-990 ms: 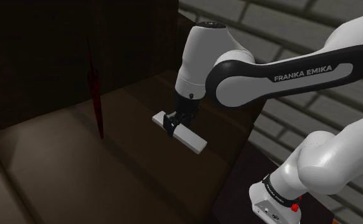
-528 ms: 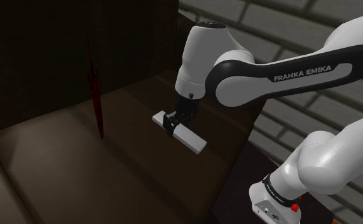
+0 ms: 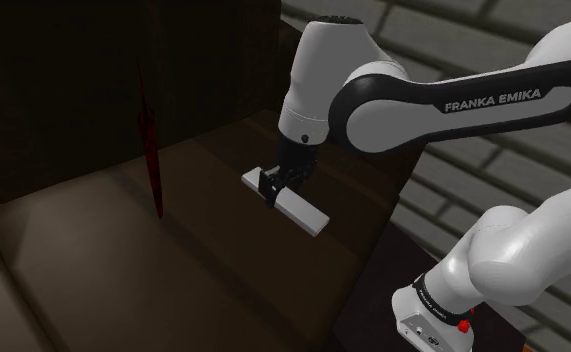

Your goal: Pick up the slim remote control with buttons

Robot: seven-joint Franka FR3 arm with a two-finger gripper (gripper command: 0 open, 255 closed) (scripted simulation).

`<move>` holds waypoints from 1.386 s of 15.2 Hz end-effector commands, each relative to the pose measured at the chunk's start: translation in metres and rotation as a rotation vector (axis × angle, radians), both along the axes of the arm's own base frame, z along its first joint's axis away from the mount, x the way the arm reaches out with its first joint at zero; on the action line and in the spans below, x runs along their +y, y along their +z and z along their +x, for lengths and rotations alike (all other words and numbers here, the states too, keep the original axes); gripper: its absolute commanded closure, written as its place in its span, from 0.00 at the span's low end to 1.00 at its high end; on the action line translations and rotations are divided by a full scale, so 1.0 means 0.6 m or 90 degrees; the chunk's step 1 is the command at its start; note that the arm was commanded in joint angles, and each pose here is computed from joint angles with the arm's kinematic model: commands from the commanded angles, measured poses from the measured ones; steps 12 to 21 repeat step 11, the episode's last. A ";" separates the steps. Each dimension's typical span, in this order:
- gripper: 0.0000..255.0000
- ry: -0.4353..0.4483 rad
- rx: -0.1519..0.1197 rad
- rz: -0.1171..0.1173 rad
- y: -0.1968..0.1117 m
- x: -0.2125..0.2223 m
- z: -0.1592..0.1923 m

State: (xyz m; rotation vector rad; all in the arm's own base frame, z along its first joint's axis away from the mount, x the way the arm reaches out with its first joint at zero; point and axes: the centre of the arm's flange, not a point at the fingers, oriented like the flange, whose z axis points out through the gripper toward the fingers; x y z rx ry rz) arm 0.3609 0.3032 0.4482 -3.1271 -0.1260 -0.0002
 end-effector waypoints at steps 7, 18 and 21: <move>1.00 0.000 0.000 0.000 0.074 0.001 -0.001; 1.00 0.000 0.000 0.000 0.092 0.001 -0.001; 1.00 0.000 0.000 0.000 0.092 0.001 -0.001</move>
